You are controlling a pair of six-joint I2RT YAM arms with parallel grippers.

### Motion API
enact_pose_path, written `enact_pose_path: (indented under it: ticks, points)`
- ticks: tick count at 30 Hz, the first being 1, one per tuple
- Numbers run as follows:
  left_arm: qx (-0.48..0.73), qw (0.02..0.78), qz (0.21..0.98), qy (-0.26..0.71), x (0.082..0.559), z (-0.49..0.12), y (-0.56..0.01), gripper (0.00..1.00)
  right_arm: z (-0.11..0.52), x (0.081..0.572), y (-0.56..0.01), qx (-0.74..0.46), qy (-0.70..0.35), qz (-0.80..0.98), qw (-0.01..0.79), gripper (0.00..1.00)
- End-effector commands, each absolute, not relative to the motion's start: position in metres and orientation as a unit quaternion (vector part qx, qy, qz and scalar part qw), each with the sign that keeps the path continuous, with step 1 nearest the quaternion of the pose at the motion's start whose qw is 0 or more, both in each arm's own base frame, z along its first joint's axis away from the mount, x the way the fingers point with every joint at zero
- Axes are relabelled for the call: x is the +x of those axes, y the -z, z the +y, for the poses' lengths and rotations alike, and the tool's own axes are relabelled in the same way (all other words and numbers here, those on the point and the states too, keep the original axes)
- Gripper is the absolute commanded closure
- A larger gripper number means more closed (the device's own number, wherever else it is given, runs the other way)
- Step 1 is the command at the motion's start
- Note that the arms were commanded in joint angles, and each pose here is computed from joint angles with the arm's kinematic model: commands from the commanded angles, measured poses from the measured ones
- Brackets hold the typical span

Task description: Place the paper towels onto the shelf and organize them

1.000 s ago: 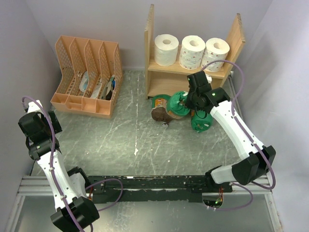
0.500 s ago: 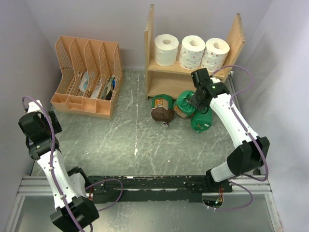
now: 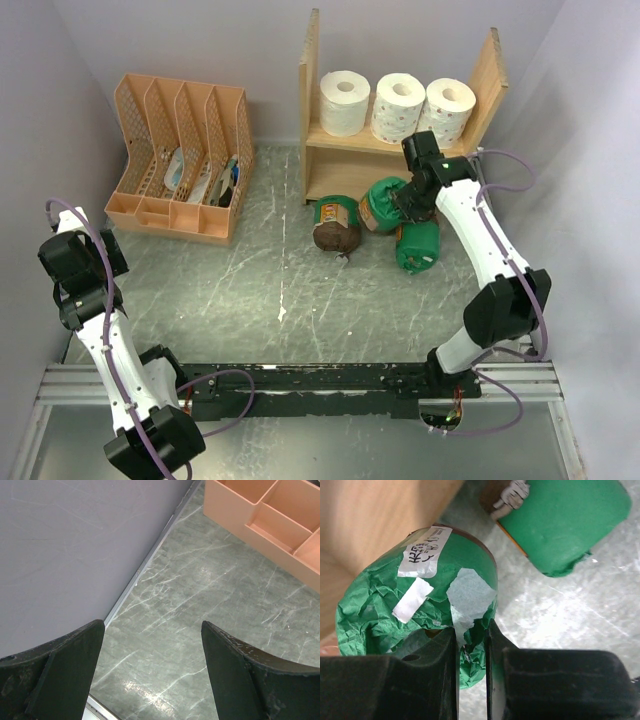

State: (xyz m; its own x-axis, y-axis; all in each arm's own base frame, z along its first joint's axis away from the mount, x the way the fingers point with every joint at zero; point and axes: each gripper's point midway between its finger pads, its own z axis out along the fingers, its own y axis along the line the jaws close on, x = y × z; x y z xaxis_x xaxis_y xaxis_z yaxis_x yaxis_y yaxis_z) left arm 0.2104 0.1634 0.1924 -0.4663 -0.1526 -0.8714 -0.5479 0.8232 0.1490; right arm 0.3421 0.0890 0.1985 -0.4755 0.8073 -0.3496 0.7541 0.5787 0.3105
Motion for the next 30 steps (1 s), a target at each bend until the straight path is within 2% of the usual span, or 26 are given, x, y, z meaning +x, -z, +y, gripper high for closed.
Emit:
enact_pose_path:
  ticks: [1, 10, 18, 30]
  points:
    - [-0.217, 0.481, 0.821, -0.218, 0.209, 0.168, -0.202, 0.10, 0.076, 0.371, -0.216, 0.538, -0.044, 0.798, 0.269, 1.00]
    - [-0.224, 0.482, 0.817, -0.225, 0.205, 0.171, -0.203, 0.09, 0.055, 0.379, -0.192, 0.590, 0.019, 0.757, 0.280, 1.00]
    - [-0.230, 0.478, 0.817, -0.226, 0.204, 0.174, -0.202, 0.09, 0.067, 0.397, -0.203, 0.589, -0.023, 0.755, 0.286, 1.00]
    - [-0.230, 0.471, 0.822, -0.223, 0.205, 0.175, -0.199, 0.09, 0.072, 0.416, -0.185, 0.629, -0.050, 0.720, 0.289, 1.00]
